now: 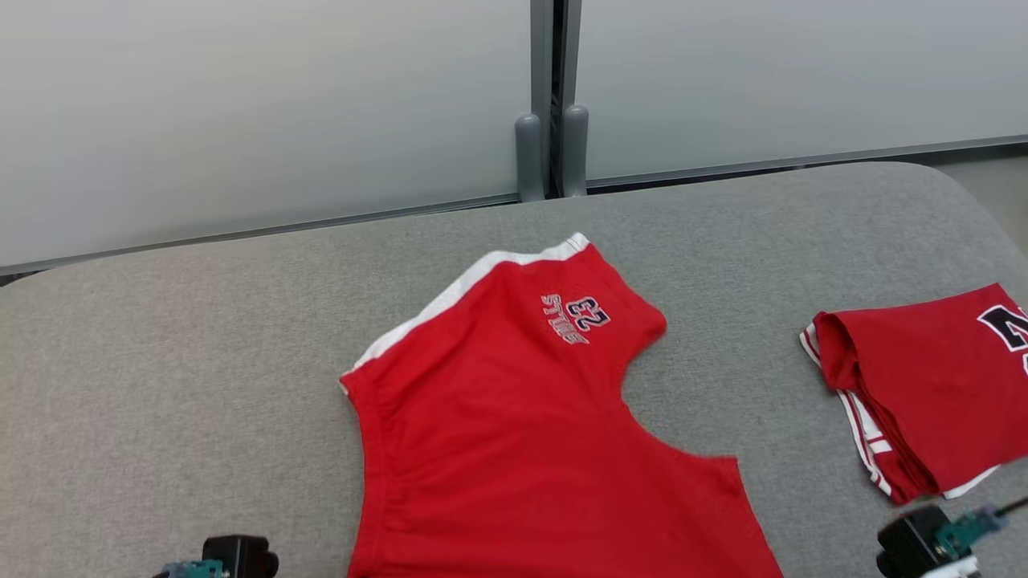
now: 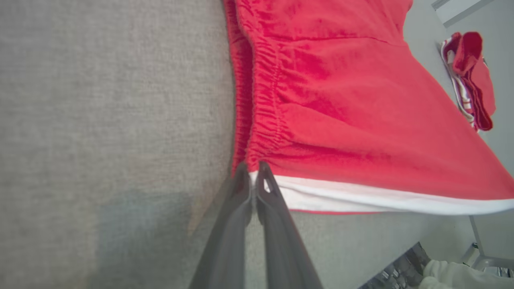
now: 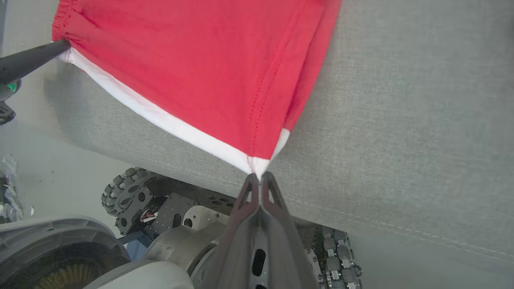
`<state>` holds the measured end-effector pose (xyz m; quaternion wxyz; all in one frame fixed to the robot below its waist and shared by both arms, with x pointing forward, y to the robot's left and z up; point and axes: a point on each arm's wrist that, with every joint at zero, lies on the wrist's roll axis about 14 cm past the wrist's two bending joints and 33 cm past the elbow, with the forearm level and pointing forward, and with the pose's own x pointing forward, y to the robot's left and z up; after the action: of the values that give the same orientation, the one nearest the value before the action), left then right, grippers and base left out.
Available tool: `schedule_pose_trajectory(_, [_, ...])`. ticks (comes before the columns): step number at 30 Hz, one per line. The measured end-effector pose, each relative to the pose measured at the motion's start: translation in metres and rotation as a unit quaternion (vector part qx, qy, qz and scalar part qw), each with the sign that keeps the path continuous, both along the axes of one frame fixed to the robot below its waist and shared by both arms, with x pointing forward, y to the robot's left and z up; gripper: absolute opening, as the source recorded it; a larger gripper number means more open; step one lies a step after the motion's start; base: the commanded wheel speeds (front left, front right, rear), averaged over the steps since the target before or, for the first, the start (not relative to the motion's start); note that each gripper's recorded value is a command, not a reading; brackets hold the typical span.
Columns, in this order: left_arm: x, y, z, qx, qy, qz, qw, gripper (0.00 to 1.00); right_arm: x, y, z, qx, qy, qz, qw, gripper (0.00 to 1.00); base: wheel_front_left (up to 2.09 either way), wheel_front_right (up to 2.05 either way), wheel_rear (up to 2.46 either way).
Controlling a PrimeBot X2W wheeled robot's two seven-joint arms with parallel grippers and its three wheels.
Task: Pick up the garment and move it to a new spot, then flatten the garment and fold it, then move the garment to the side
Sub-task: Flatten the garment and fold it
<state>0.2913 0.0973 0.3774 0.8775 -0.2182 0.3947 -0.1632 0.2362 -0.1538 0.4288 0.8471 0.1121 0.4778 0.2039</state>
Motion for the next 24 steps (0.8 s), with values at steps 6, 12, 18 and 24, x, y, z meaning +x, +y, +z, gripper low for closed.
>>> schedule_pose_trajectory(6, [-0.019, 0.003, 0.022, -0.014, 0.003, 0.009, 1.0, 0.0, -0.023, 0.007, 0.017, 0.019, 0.013, -0.006, 1.0, 0.0, 0.0, 0.0, 0.0])
schedule_pose_trajectory(12, [-0.007, -0.013, 0.059, -0.067, -0.048, 0.028, 0.996, 0.0, 0.009, 0.015, 0.052, 0.033, -0.076, -0.013, 0.996, 0.0, 0.0, 0.0, 0.0])
schedule_pose_trajectory(18, [0.019, -0.028, 0.084, -0.106, -0.083, 0.043, 0.99, 0.0, 0.07, 0.018, 0.085, 0.022, -0.184, -0.012, 0.983, 0.0, 0.0, 0.0, 0.0])
schedule_pose_trajectory(24, [0.046, -0.024, 0.086, -0.099, -0.096, 0.077, 0.987, 0.0, 0.124, 0.026, 0.097, 0.011, -0.238, -0.006, 0.971, 0.0, 0.0, 0.0, 0.0])
